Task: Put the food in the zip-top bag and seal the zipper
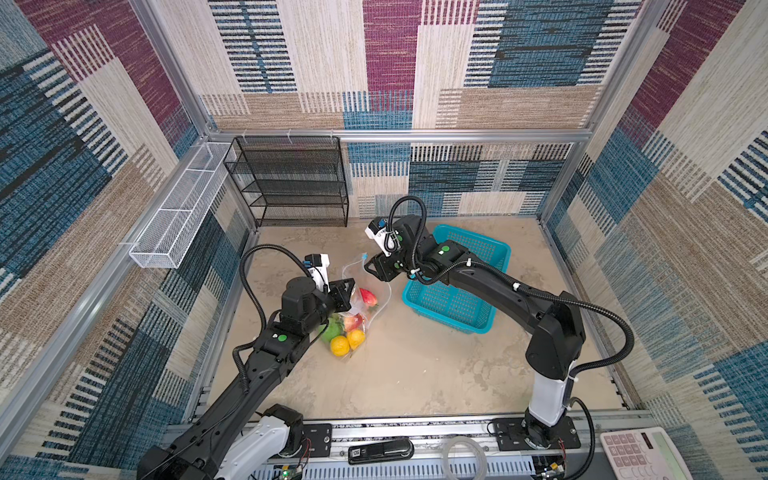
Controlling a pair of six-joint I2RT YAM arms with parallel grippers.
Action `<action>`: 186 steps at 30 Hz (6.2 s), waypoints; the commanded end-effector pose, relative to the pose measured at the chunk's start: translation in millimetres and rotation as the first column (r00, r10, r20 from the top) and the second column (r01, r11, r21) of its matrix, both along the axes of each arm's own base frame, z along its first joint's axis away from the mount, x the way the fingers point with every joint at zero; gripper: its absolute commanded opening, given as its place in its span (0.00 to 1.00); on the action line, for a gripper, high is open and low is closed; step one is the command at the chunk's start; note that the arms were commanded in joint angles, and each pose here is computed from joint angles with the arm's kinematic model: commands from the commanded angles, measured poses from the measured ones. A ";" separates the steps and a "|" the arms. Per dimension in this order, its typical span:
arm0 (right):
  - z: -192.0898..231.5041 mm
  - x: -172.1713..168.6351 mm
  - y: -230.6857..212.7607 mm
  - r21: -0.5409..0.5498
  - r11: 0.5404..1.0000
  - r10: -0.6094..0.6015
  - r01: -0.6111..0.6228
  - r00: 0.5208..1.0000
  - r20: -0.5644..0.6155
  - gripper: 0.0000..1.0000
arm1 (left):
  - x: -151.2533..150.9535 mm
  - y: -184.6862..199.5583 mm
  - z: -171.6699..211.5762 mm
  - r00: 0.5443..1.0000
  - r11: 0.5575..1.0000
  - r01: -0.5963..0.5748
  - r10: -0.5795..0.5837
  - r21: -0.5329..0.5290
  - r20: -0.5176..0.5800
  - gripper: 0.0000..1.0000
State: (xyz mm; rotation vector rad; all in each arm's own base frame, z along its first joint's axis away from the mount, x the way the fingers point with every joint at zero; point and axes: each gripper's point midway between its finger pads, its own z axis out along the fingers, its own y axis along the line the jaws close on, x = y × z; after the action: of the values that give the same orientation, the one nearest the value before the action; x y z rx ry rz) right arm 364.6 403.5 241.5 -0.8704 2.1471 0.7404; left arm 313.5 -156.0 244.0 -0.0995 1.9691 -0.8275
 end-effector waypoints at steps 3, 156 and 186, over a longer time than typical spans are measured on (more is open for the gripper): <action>5.6 -3.7 10.6 0.047 0.998 0.046 -0.046 0.999 -0.006 0.46 | 1.9 0.9 3.4 1.000 1.000 -0.002 0.002 0.011 0.016 0.00; 115.1 -28.1 12.8 0.145 0.915 0.362 -0.378 0.924 0.121 0.06 | 6.9 -15.2 71.4 0.955 0.984 0.165 -0.178 0.074 0.237 0.00; 102.5 -48.8 20.8 0.115 0.869 0.468 -0.481 0.875 0.119 0.05 | 2.7 -26.9 76.6 0.769 0.896 0.353 -0.442 0.270 0.462 0.62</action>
State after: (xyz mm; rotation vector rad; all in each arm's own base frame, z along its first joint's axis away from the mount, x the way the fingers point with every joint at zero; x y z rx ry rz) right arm 316.4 424.4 337.0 -1.3392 1.8239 1.0708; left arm 325.8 -173.3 302.8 0.4705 1.6581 -0.8335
